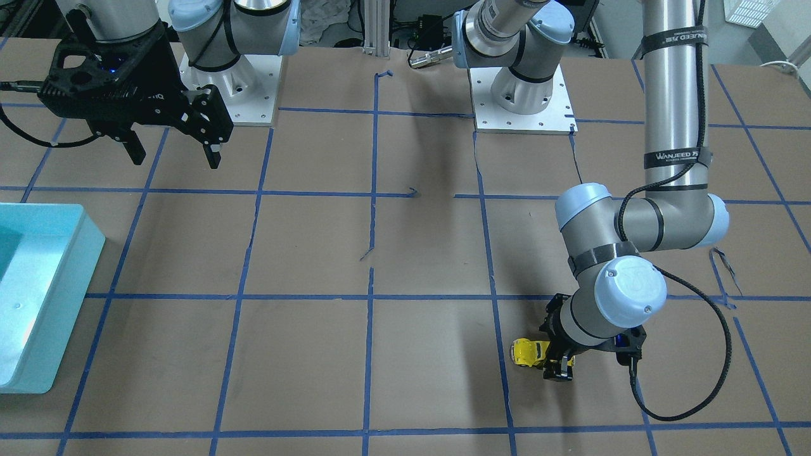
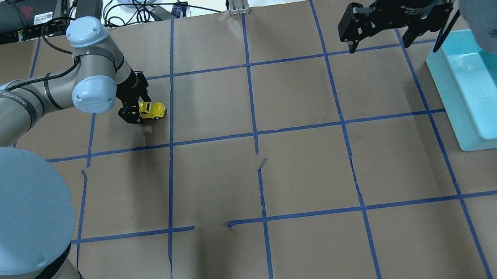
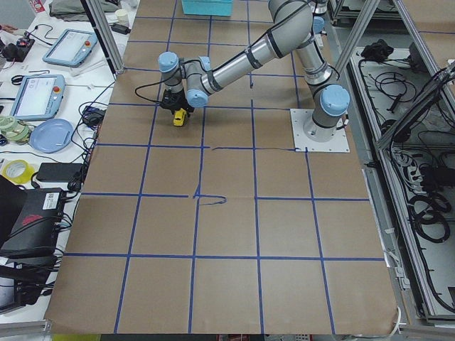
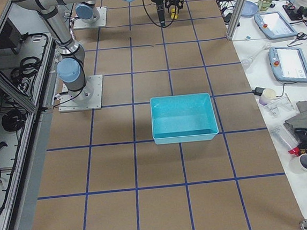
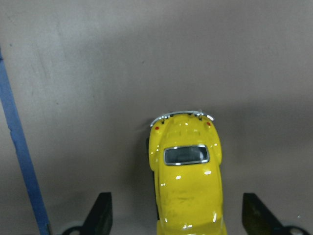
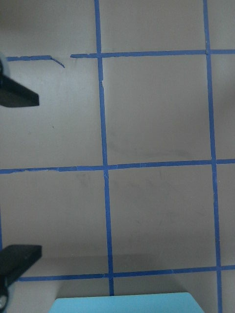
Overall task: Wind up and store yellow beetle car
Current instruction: 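Drag the held car backward along the table with the left gripper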
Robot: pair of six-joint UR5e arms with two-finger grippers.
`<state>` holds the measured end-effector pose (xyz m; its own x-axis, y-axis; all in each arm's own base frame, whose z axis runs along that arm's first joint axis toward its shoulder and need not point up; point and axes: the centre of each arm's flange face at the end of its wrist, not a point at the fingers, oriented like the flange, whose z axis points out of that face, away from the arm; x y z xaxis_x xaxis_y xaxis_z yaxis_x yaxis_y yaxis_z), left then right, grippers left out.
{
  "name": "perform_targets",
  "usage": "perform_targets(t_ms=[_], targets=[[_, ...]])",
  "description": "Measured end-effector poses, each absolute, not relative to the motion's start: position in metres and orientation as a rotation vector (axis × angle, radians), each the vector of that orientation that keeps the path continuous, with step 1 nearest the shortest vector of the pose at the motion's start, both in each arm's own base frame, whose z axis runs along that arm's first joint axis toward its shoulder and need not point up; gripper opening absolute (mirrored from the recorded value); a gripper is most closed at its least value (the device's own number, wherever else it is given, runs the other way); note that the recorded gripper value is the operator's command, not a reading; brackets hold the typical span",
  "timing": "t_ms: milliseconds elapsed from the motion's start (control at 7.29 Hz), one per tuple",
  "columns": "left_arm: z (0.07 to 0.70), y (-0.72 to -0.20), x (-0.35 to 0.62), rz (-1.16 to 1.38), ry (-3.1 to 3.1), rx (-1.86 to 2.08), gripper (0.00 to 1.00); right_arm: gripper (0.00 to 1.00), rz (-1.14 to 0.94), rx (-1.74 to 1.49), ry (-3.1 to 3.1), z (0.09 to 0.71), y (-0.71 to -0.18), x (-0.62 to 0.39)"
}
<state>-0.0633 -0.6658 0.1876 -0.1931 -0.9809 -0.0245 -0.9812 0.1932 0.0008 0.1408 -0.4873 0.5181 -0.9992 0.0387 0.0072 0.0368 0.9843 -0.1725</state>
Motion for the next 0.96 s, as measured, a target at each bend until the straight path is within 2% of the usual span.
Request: perform_targets(t_ms=[549,961], targets=[[0.211,-0.668,-0.067,0.007,2.445,-2.011,0.00,1.00,0.273,-0.059,-3.119,0.519,-0.487,0.141],[0.216,-0.665,-0.101,0.109,2.406,-2.177,0.00,1.00,0.272,-0.059,-3.119,0.519,-0.487,0.141]])
